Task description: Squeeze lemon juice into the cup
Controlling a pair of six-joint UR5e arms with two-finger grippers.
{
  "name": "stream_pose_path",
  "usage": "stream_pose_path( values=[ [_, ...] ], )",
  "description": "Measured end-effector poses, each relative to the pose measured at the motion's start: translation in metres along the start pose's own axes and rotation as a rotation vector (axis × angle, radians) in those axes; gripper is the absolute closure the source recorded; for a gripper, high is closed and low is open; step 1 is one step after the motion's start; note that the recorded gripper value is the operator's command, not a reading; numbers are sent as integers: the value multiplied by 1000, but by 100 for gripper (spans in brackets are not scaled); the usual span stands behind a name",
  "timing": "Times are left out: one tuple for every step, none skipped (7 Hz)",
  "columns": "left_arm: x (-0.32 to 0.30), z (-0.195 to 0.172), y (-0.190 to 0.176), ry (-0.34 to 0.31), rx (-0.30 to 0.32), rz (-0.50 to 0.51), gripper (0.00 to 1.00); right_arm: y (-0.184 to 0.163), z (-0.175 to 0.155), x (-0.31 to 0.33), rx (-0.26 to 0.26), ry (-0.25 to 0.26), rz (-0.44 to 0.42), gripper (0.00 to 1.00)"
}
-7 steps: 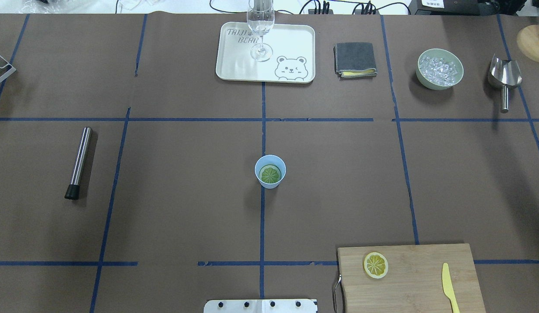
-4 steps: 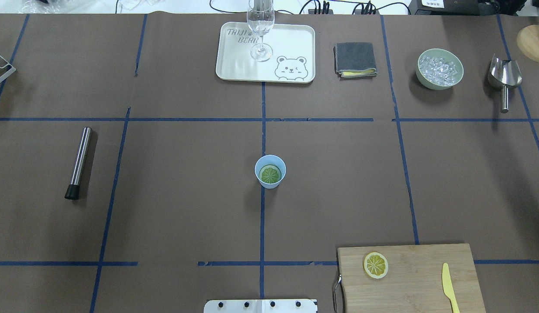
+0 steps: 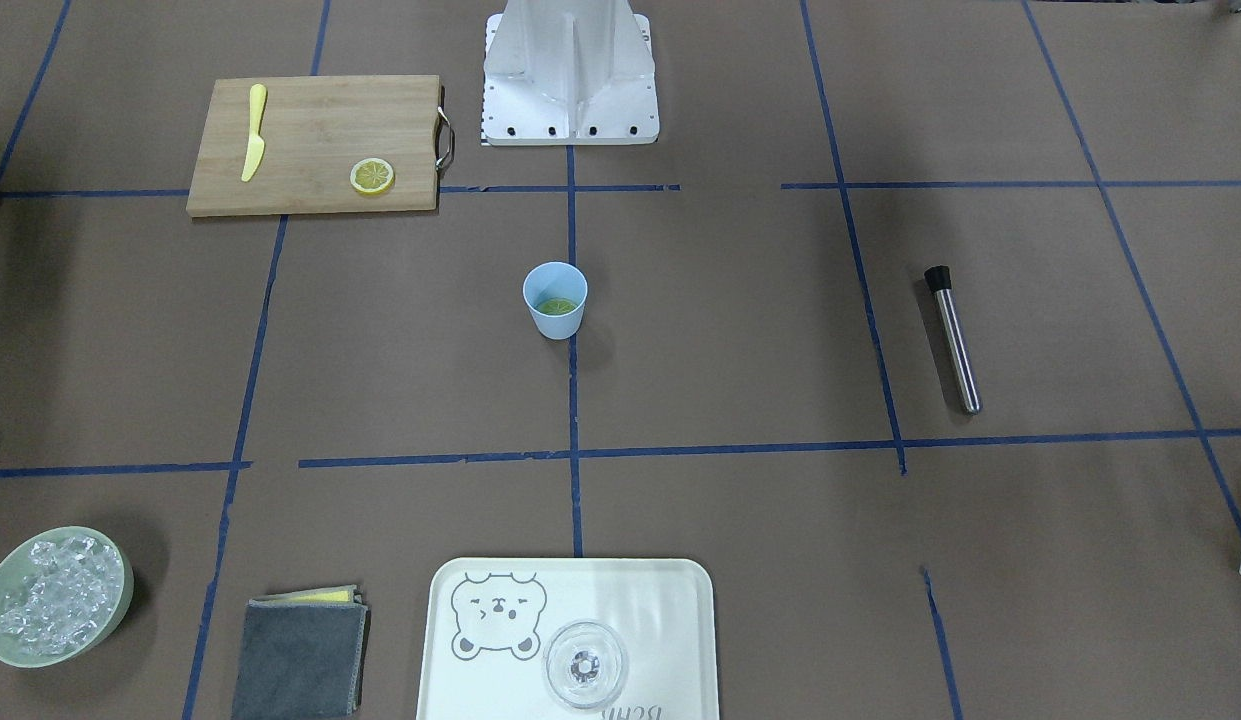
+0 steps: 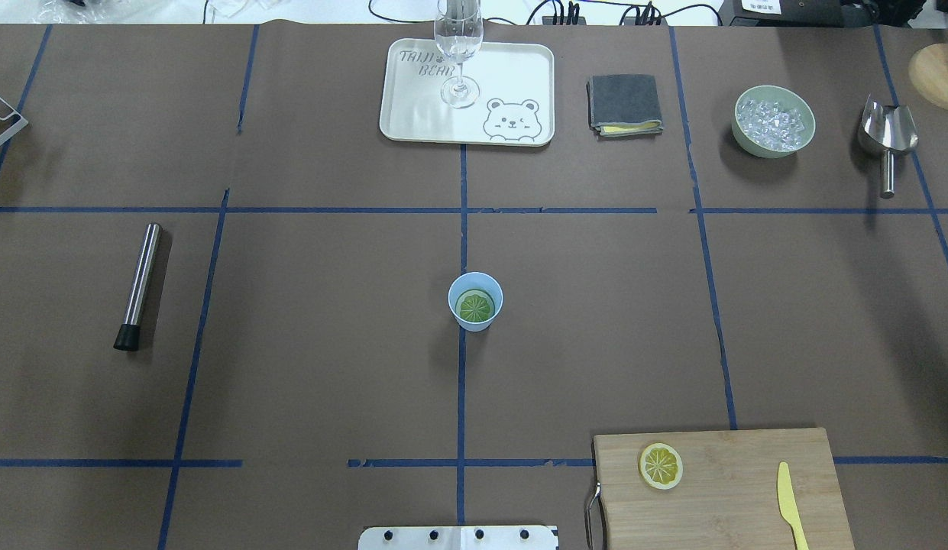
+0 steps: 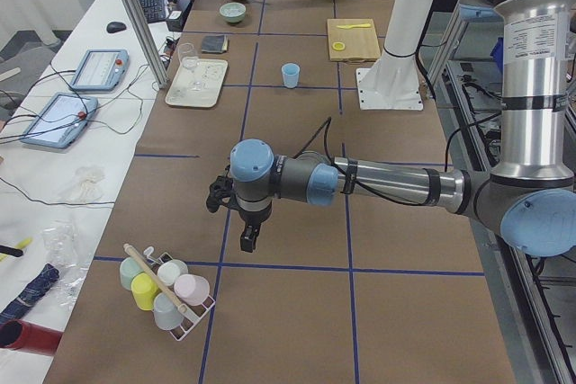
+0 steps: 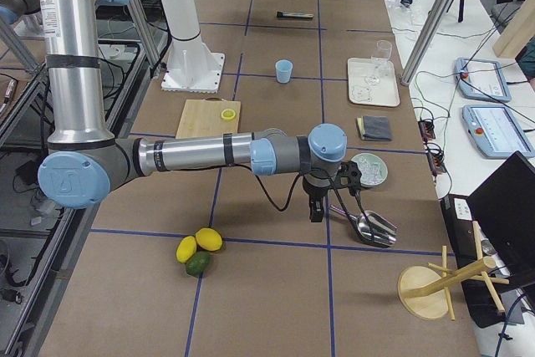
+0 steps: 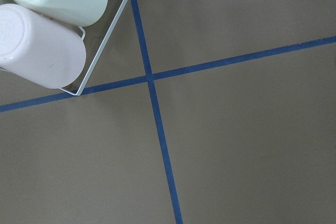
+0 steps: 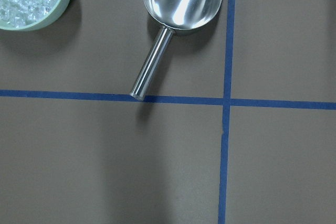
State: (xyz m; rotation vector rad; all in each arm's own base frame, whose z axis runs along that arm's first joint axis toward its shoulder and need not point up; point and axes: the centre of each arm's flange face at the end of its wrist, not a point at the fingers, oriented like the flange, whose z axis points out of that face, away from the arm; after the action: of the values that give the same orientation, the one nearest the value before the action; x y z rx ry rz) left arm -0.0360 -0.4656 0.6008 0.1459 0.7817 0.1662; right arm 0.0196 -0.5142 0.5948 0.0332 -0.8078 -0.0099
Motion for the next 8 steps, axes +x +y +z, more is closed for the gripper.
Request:
stream_pose_path(
  values=[
    [-2, 2, 4, -1, -7, -8, 0, 1, 1, 0, -1, -1, 8, 0],
    [-5, 4, 9, -1, -14, -16, 0, 1, 1, 0, -2, -1, 10, 0],
    [-7, 6, 11, -1, -23, -26, 0, 1, 1, 1, -3, -1, 12, 0],
    [-8, 7, 12, 0, -44, -46, 0, 1, 1, 1, -4, -3, 13, 0],
    [-9, 9, 13, 1, -76, -75, 0, 1, 1, 1, -5, -2, 15, 0],
    [-11, 11, 16, 2, -95, -91, 0, 2, 1, 1, -5, 0, 15, 0],
    [-12, 12, 18, 4, -101, -97, 0, 1, 1, 1, -4, 8, 14, 0],
    [-12, 13, 20, 5, -102, -98, 0, 1, 1, 2, -3, 19, 13, 0]
  ],
)
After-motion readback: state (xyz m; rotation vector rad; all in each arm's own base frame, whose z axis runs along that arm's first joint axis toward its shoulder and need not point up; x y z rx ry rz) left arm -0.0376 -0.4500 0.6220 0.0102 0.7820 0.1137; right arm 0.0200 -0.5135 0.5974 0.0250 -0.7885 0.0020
